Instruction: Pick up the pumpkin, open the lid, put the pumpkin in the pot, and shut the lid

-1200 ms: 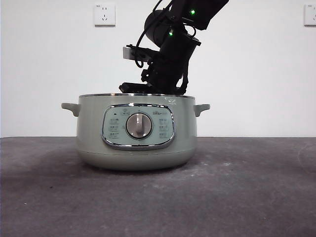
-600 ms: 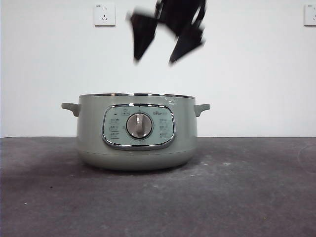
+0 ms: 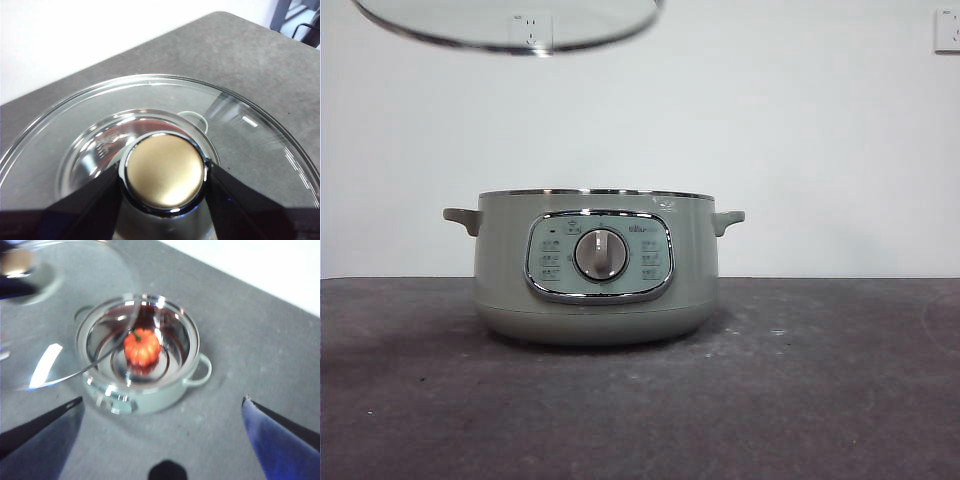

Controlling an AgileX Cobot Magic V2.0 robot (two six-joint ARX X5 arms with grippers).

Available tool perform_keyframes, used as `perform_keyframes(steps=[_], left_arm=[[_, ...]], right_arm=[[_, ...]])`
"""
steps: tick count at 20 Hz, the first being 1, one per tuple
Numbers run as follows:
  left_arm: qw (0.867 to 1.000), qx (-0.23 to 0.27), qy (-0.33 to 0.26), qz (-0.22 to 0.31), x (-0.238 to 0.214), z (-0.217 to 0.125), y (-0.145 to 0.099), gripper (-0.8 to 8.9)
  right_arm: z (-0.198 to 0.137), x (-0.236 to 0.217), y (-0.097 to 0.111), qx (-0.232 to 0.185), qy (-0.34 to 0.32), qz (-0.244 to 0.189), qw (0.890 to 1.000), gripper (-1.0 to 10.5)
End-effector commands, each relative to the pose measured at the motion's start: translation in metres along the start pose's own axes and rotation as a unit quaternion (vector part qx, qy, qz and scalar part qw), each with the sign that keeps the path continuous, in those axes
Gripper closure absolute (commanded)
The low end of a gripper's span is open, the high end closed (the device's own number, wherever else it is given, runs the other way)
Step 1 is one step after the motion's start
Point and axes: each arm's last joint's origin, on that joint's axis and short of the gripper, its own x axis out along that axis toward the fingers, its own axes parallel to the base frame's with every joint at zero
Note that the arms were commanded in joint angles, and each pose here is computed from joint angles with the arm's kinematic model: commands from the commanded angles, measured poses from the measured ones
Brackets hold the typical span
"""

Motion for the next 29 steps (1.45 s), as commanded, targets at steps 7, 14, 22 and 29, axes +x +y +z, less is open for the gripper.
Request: perform_keyframes(steps=[7,14,22,29], left_arm=[[1.000,0.011,-0.020,-0.010,0.070,-0.004,0.016,8.22],[1.000,0.008,-0.008,-0.011,0.125,-0.024,0.027,8.22],[1.000,0.003,0.012,-0.009,0.152,-0.040,0.032,8.22],[1.000,0.001,0.022,-0.001,0.155,-0.043,0.033,8.22]], right_arm=[[-0.022,-0.038,0.000,0.018,0.024,0.004,1.000,3.8],[-0.035,-0.065,0.003,0.034,0.014,0.045,0.998,3.8],[-0.043,-0.077,0.003,0.036,0.013,0.045,0.998,3.8],[-0.043,-0.077,0.003,0.035,0.013,0.046,0.998,3.8]])
